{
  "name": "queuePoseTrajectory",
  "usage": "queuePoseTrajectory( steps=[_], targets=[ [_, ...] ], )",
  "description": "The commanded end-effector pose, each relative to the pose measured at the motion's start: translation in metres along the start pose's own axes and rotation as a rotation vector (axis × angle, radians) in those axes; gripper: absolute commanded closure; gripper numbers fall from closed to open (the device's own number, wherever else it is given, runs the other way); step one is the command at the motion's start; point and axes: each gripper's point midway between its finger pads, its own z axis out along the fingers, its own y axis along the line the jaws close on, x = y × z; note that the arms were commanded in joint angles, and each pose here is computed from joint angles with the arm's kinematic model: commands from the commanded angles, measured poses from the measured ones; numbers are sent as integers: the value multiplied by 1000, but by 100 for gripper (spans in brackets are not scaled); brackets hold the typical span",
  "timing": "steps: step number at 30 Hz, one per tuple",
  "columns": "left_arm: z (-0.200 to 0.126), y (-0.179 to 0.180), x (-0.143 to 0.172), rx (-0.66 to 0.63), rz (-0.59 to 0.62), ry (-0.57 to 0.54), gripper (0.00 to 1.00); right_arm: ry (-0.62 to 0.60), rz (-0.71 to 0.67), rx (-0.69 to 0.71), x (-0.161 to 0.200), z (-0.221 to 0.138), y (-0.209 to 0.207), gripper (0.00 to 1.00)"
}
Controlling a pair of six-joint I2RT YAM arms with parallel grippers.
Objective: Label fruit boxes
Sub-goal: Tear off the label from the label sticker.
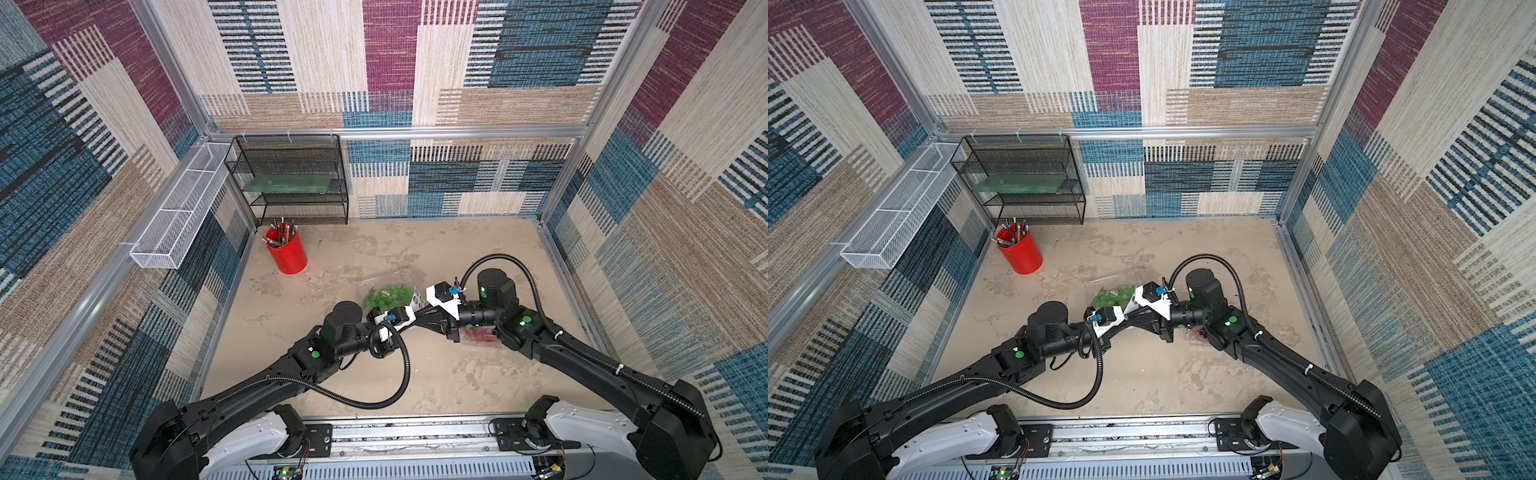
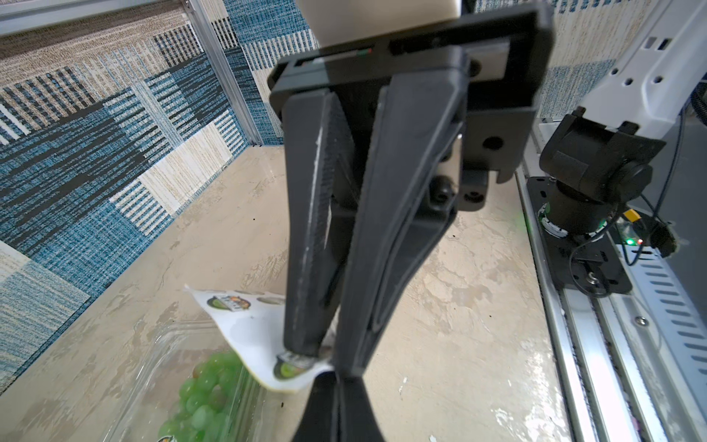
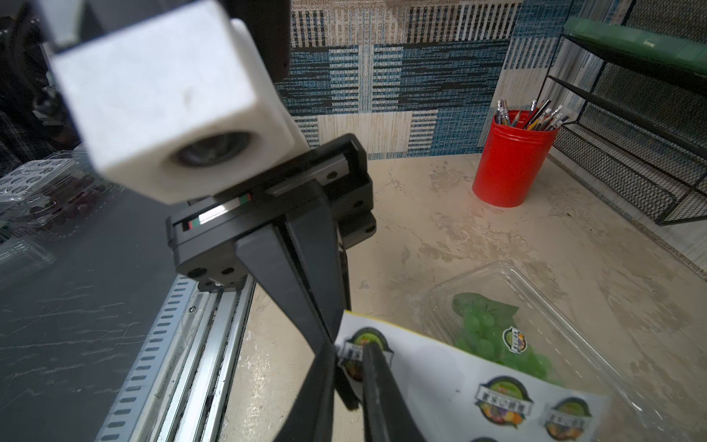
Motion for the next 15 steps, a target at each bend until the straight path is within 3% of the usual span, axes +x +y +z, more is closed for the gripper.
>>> queuePoseTrajectory(
  steps=[1,10,15],
  targets=[
    [-2,1,-11,-2,26,-37,100,5,-9,11,-1,-2,-1,82],
    [-2,0,-10,1,29,-33,100,-5,-23,24,-4,-5,-2,98],
    [-2,1,-9,-4,27,-29,100,-12,-25,31,-5,-9,-2,100]
  ],
)
